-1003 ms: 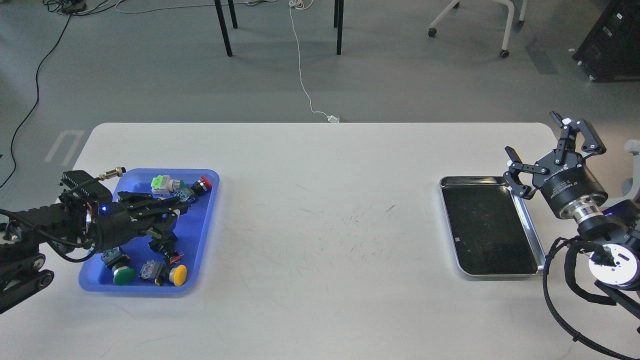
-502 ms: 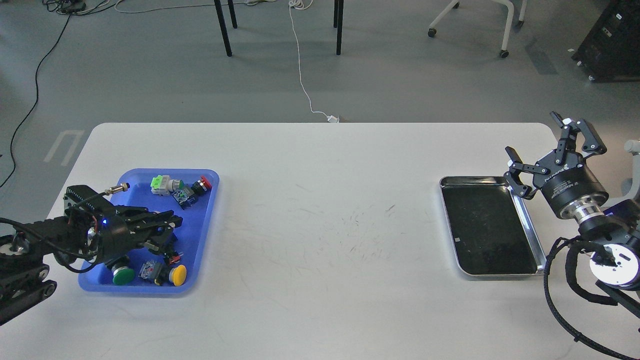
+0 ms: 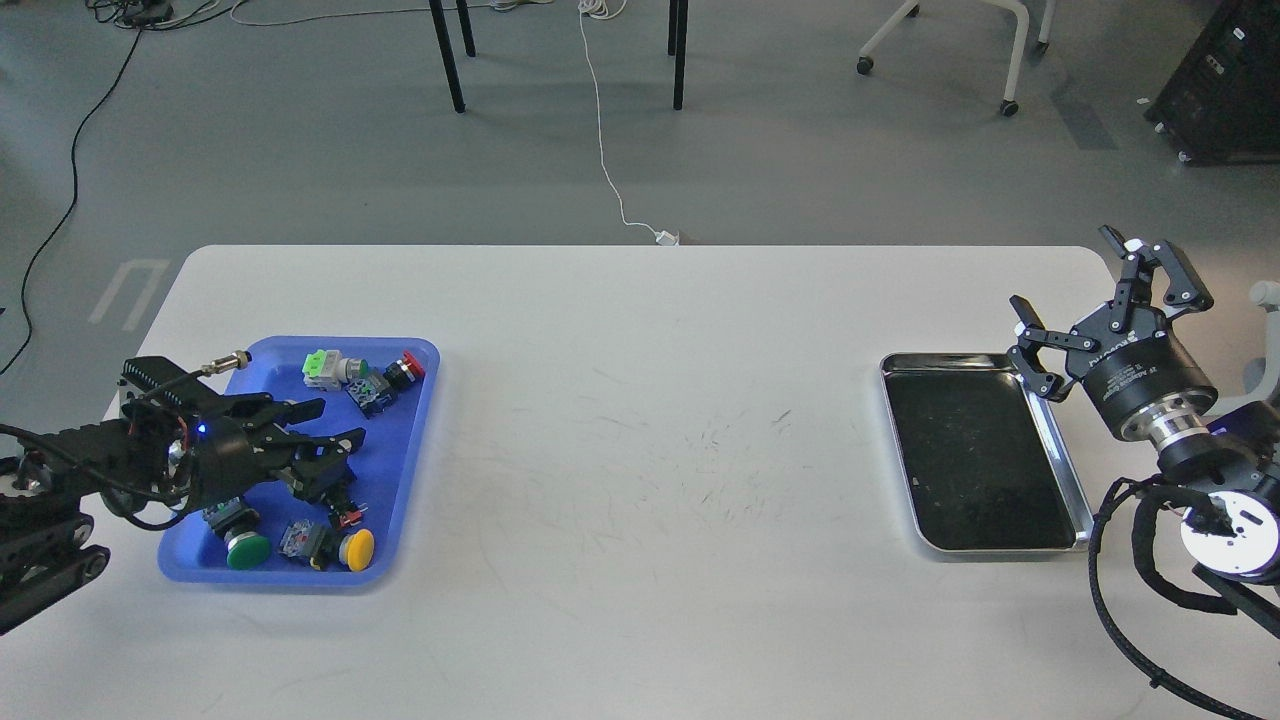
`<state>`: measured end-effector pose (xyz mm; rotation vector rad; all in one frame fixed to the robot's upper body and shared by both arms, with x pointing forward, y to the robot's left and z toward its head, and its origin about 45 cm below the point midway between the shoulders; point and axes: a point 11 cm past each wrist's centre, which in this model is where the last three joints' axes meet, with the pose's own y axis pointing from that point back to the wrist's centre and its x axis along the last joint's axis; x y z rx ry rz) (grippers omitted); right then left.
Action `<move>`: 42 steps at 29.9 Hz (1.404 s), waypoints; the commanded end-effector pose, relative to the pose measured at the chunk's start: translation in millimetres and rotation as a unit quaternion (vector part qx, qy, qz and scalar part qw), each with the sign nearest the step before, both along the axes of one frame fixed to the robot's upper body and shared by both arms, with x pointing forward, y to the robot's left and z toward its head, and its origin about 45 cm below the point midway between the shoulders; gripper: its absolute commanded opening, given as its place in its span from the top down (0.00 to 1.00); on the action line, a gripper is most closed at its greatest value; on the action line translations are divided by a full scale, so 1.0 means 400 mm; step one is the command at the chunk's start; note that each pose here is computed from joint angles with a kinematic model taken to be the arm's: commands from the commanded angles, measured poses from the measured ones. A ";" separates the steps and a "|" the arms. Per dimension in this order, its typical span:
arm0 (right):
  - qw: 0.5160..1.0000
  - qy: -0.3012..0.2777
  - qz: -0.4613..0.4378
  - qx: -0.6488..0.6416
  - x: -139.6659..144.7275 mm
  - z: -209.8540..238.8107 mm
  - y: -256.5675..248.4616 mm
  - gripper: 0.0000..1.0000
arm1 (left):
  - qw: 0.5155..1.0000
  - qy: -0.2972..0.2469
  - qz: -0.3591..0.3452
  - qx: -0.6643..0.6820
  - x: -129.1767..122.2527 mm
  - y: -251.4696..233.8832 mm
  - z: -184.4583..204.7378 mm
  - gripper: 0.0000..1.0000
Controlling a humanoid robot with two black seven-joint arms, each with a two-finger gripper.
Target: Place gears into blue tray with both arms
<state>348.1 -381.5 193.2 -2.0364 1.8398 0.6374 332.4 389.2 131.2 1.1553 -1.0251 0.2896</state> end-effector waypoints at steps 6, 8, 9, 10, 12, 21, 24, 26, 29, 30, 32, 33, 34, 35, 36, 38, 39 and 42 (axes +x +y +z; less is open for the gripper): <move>0.999 -0.046 0.014 -0.012 0.070 0.093 0.020 0.01 | 0.944 -0.088 0.166 -0.272 0.185 -0.014 0.261 0.03; 0.998 -0.065 0.013 -0.017 0.099 0.132 0.022 0.01 | 0.909 -0.088 0.203 -0.354 0.220 -0.024 0.317 0.02; 0.997 -0.077 0.009 -0.022 0.118 0.156 0.017 0.01 | 0.888 -0.084 0.219 -0.396 0.237 -0.028 0.345 0.02; 0.996 -0.086 0.006 -0.026 0.133 0.176 0.012 0.01 | 0.868 -0.081 0.234 -0.430 0.250 -0.029 0.369 0.02; 0.994 -0.105 -0.006 -0.035 0.165 0.219 -0.005 0.01 | 0.823 -0.073 0.253 -0.503 0.279 -0.045 0.417 0.02; 0.988 -0.144 -0.045 -0.034 0.276 0.328 -0.038 0.01 | 0.606 0.005 0.293 -0.739 0.363 -0.101 0.494 0.02; 0.989 -0.143 -0.041 -0.012 0.297 0.358 -0.028 0.01 | 0.527 0.040 0.289 -0.799 0.378 -0.104 0.497 0.02; 0.988 -0.145 -0.038 0.019 0.312 0.360 -0.015 0.01 | 0.474 0.057 0.293 -0.828 0.388 -0.108 0.486 0.02; 0.985 -0.148 -0.036 0.080 0.334 0.355 -0.001 0.01 | 0.399 0.065 0.310 -0.861 0.404 -0.104 0.460 0.02; 0.984 -0.145 -0.036 0.098 0.340 0.348 0.003 0.01 | 0.379 0.066 0.312 -0.869 0.408 -0.101 0.455 0.02; 0.981 -0.134 -0.040 0.131 0.351 0.322 0.009 0.01 | 0.347 0.080 0.314 -0.880 0.411 -0.098 0.433 0.02; 0.980 -0.130 -0.041 0.143 0.355 0.311 0.010 0.01 | 0.336 0.091 0.313 -0.884 0.412 -0.101 0.425 0.02; 0.980 -0.122 -0.043 0.152 0.358 0.293 0.013 0.01 | 0.323 0.106 0.314 -0.887 0.414 -0.107 0.417 0.02; 0.979 -0.119 -0.045 0.156 0.361 0.283 0.013 0.01 | 0.313 0.116 0.319 -0.887 0.416 -0.111 0.406 0.02; 0.979 -0.116 -0.047 0.161 0.364 0.270 0.015 0.01 | 0.305 0.123 0.327 -0.886 0.418 -0.108 0.394 0.02; 0.978 -0.115 -0.048 0.165 0.368 0.259 0.015 0.01 | 0.289 0.126 0.341 -0.886 0.421 -0.093 0.373 0.02; 0.979 -0.111 -0.051 0.166 0.368 0.247 0.014 0.01 | 0.280 0.124 0.348 -0.886 0.421 -0.083 0.362 0.02; 0.979 -0.107 -0.054 0.166 0.367 0.236 0.009 0.01 | 0.272 0.124 0.342 -0.891 0.421 -0.074 0.358 0.02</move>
